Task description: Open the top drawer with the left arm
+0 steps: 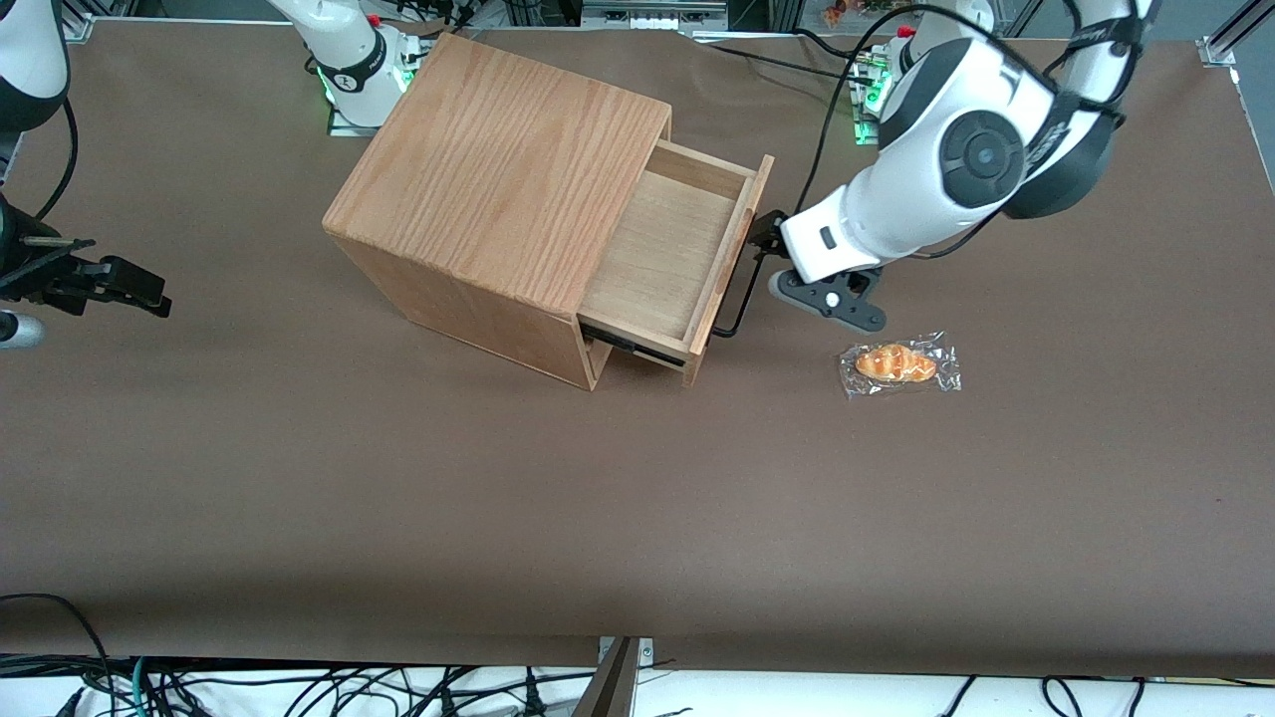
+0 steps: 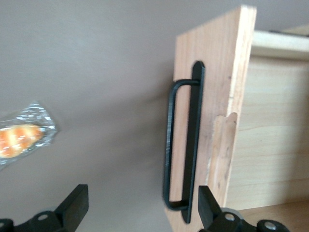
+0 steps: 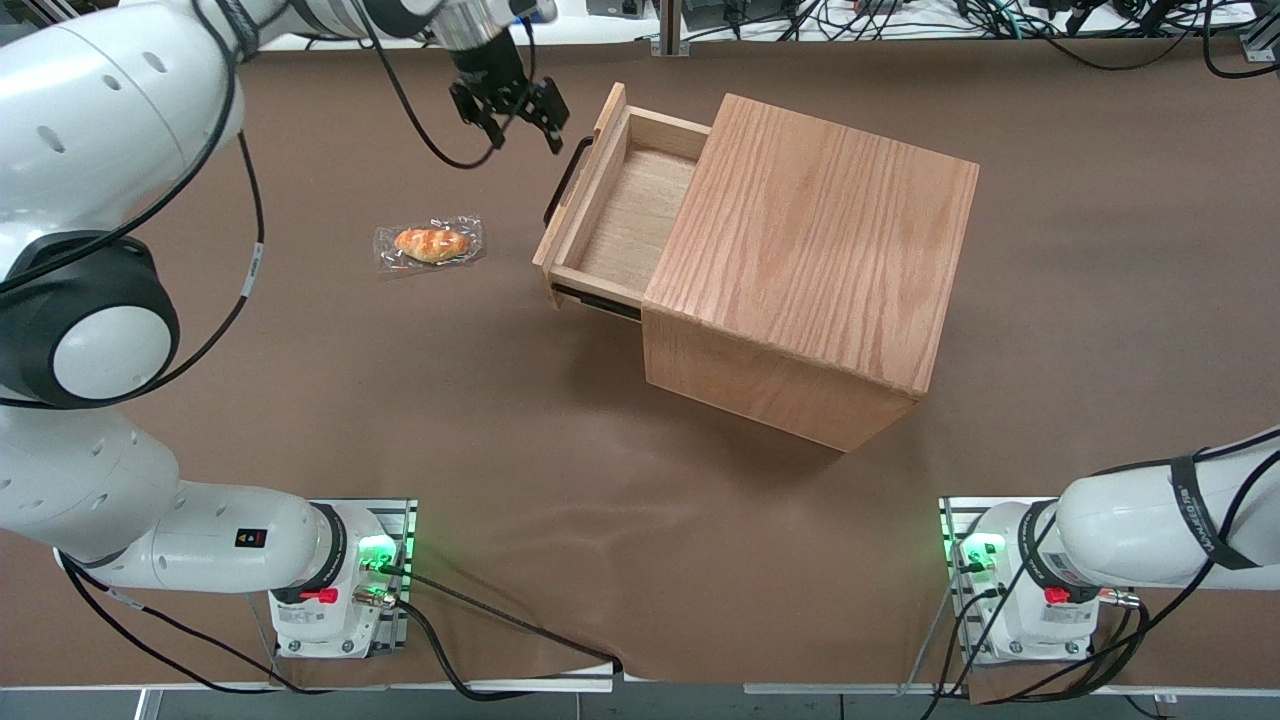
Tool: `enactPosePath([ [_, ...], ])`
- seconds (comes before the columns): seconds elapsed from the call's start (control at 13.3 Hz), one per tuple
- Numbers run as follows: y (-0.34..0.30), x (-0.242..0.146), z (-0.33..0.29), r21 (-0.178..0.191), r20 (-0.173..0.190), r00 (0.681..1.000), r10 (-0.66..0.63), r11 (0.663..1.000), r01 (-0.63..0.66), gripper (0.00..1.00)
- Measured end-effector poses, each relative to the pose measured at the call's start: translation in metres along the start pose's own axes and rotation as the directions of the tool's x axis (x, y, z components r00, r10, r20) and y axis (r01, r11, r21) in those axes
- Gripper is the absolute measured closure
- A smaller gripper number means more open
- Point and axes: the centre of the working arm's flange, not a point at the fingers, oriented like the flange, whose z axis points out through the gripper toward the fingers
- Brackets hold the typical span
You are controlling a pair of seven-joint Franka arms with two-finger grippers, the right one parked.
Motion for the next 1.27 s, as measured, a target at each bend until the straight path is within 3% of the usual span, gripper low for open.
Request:
enactPosePath([
  [0.38,-0.095,-0.036,-0.09,0.037,-0.096,0.979,-0.181,0.982,0.185,0.0],
  [0.45,-0.119,-0.042,-0.099,0.06,-0.112,0.97,-0.214,0.973,0.222,0.0],
  [0.6,-0.152,-0.051,-0.106,0.17,-0.133,0.962,-0.24,0.95,0.261,0.0],
  [0.75,-0.162,-0.054,-0.112,0.21,-0.149,0.958,-0.246,0.939,0.274,0.0],
  [1.05,-0.176,-0.06,-0.127,0.199,-0.178,0.951,-0.253,0.937,0.287,0.0],
  [1.27,-0.183,-0.062,-0.135,0.158,-0.184,0.955,-0.231,0.953,0.26,0.0],
])
